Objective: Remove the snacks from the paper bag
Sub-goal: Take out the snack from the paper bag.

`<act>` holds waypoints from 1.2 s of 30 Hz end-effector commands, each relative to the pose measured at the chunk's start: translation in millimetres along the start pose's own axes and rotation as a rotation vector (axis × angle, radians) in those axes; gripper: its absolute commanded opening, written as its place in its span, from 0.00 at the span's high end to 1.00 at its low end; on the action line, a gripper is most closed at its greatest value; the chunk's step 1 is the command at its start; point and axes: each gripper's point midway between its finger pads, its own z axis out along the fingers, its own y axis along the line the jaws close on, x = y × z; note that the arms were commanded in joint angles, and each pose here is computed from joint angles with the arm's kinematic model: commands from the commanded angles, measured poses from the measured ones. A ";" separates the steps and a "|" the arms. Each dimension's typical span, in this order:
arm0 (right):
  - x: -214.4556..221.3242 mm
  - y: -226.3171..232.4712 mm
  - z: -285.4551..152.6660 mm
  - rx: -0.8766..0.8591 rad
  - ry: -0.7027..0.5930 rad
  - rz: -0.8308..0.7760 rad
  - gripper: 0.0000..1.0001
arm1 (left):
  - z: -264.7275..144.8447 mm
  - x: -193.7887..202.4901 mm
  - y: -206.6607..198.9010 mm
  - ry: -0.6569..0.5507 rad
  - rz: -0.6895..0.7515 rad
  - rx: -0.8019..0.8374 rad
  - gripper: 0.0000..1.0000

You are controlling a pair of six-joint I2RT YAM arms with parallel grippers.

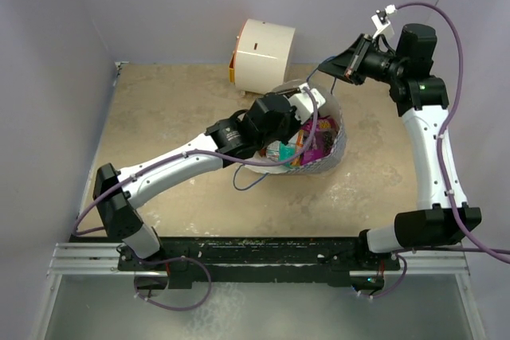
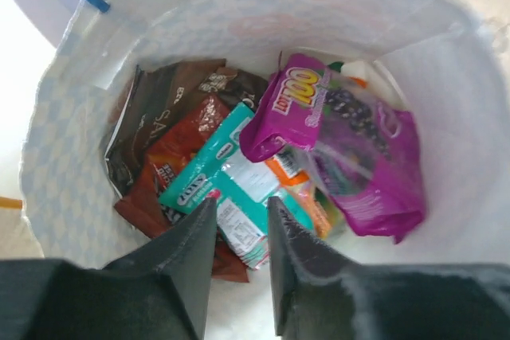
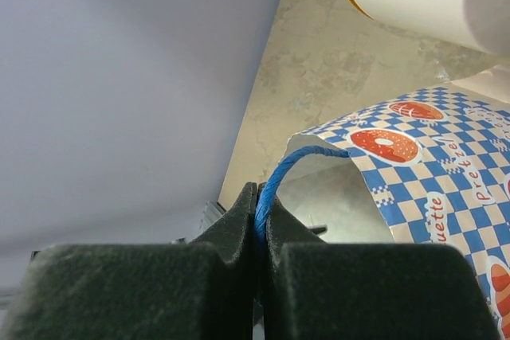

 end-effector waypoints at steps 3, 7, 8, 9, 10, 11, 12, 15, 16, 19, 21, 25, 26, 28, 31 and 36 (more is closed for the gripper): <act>-8.6 28.2 -8.5 -0.065 -0.024 -0.067 1.00 | 14.7 -35.2 43.0 -0.252 0.172 -0.028 0.50; -4.3 23.6 -6.3 -0.063 -0.006 -0.064 1.00 | 26.1 -32.2 53.2 -0.287 0.194 0.013 0.44; -3.5 22.9 -6.1 -0.063 -0.002 -0.067 1.00 | 27.4 -35.3 53.8 -0.313 0.215 0.023 0.43; -3.1 23.2 -6.2 -0.065 0.000 -0.072 1.00 | 30.0 -36.1 49.6 -0.333 0.245 0.052 0.43; -3.3 24.4 -6.9 -0.067 -0.001 -0.078 1.00 | 32.1 -36.6 46.3 -0.352 0.277 0.071 0.44; -4.2 25.1 -7.1 -0.067 -0.003 -0.082 1.00 | 35.1 -36.1 43.1 -0.367 0.302 0.091 0.45; -5.2 25.9 -7.1 -0.068 -0.005 -0.084 1.00 | 38.8 -33.6 39.8 -0.374 0.319 0.120 0.47; -8.5 27.5 -5.6 -0.075 -0.006 -0.090 1.00 | 45.3 -29.1 32.5 -0.391 0.329 0.206 0.52; -9.7 28.7 -5.7 -0.076 -0.008 -0.095 1.00 | 48.2 -25.0 30.8 -0.388 0.330 0.226 0.54; -12.0 29.4 -5.8 -0.075 -0.015 -0.106 1.00 | 58.6 -18.1 37.9 -0.384 0.336 0.219 0.55; -11.7 28.4 -4.8 -0.077 -0.013 -0.105 1.00 | 65.4 -16.9 46.2 -0.384 0.337 0.206 0.54; -11.4 27.4 -3.1 -0.080 -0.007 -0.108 1.00 | 79.3 -11.9 67.1 -0.378 0.356 0.164 0.47; -11.7 27.5 -3.3 -0.080 -0.008 -0.111 1.00 | 82.6 -11.2 68.5 -0.376 0.368 0.160 0.46; -11.8 26.8 -2.9 -0.080 -0.008 -0.114 1.00 | 86.1 -12.4 72.4 -0.381 0.375 0.149 0.43; -11.5 25.2 -1.3 -0.081 -0.004 -0.113 1.00 | 90.2 -15.1 78.6 -0.393 0.385 0.116 0.38; -12.0 26.0 -1.3 -0.084 -0.003 -0.115 1.00 | 114.6 -8.6 89.0 -0.377 0.380 0.064 0.30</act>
